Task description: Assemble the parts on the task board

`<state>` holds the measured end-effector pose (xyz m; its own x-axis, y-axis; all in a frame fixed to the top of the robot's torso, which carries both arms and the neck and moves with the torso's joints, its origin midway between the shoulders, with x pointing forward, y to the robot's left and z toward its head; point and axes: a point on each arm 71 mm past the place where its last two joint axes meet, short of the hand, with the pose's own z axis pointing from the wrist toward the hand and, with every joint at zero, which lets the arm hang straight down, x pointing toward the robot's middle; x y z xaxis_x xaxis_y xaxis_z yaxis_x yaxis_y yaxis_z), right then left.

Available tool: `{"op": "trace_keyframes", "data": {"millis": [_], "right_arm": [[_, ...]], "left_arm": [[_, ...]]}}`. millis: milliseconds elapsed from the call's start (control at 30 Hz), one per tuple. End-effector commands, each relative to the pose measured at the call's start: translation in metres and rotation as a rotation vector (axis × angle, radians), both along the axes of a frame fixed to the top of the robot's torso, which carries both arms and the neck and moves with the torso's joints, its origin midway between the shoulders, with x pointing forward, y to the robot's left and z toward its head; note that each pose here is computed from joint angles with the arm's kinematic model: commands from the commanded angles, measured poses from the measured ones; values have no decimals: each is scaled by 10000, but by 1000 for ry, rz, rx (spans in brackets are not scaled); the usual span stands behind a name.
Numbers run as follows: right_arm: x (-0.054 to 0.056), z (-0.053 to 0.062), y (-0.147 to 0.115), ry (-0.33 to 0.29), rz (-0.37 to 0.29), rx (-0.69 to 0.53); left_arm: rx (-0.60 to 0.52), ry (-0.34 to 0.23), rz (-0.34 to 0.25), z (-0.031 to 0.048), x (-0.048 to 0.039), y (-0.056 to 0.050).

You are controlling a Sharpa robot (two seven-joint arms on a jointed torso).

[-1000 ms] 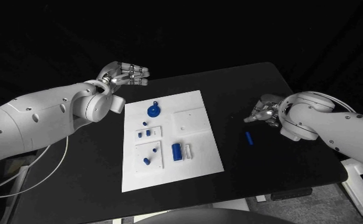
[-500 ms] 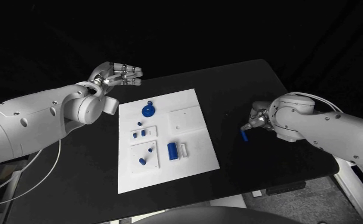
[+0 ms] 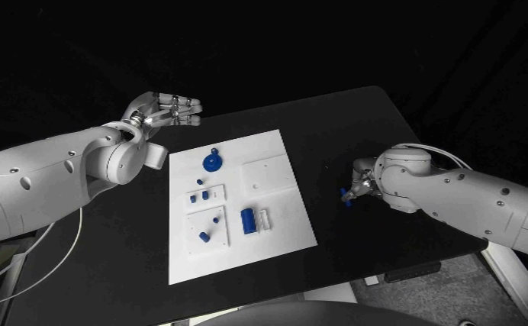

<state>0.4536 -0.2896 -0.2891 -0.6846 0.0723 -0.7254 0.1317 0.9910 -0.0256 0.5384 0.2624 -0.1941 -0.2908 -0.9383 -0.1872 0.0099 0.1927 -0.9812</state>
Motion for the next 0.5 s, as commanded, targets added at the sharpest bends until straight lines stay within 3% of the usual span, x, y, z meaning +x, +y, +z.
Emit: {"op": "trace_keyframes", "data": {"millis": [33, 500], "right_arm": [[-2, -48, -37, 13, -3, -82], [48, -167, 1, -22, 12, -144]], "left_arm": [[-13, -8, -10, 12, -4, -19], [-11, -3, -9, 9, -8, -1]]}}
